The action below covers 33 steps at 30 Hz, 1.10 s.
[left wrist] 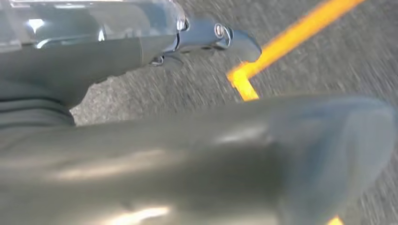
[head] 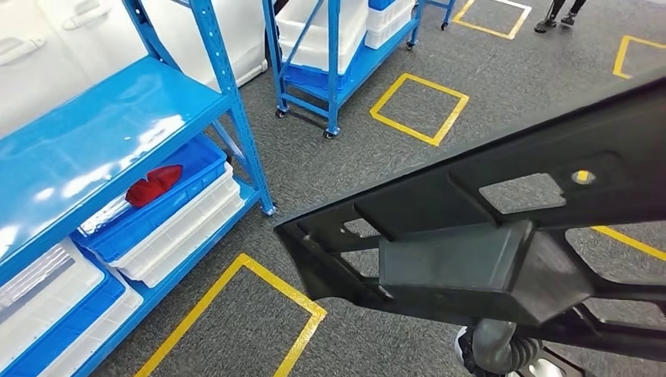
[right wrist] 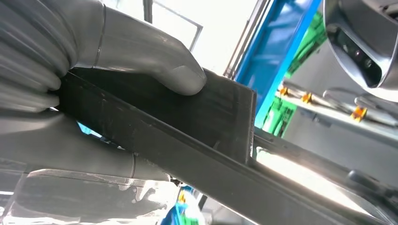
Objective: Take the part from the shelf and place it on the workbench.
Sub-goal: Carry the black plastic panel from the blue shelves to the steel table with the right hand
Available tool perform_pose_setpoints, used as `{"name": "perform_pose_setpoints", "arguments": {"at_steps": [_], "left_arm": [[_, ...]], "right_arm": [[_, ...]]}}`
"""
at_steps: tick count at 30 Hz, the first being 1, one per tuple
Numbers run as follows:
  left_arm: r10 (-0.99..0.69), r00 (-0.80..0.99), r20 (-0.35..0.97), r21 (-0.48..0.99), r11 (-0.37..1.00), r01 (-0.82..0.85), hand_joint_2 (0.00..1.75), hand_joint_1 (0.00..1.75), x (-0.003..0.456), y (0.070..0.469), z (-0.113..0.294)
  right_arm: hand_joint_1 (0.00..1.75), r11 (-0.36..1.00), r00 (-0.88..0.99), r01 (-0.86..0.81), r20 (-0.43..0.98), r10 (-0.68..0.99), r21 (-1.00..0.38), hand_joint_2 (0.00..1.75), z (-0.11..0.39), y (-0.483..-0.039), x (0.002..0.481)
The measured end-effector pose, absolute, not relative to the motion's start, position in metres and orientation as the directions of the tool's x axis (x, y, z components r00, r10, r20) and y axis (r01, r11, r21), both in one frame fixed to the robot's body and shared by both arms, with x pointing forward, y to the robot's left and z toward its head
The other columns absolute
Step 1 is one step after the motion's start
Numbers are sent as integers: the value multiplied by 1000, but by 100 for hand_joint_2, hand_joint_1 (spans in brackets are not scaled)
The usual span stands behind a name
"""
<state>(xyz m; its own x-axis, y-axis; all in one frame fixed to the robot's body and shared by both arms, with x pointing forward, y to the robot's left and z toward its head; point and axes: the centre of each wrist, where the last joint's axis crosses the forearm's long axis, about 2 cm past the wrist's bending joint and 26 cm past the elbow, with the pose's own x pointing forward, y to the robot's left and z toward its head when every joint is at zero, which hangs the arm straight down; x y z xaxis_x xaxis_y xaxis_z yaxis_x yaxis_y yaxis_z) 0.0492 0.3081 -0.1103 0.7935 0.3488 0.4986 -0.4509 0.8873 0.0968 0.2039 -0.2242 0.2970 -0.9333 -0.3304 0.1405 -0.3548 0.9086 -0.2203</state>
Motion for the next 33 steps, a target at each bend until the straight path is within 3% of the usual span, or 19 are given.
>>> {"name": "perform_pose_setpoints", "arguments": {"at_steps": [33], "left_arm": [[396, 783, 480, 34, 884, -467, 0, 0, 50, 299, -111]], "right_arm": [[175, 935, -954, -293, 131, -270, -202, 175, 301, -238, 215]]}}
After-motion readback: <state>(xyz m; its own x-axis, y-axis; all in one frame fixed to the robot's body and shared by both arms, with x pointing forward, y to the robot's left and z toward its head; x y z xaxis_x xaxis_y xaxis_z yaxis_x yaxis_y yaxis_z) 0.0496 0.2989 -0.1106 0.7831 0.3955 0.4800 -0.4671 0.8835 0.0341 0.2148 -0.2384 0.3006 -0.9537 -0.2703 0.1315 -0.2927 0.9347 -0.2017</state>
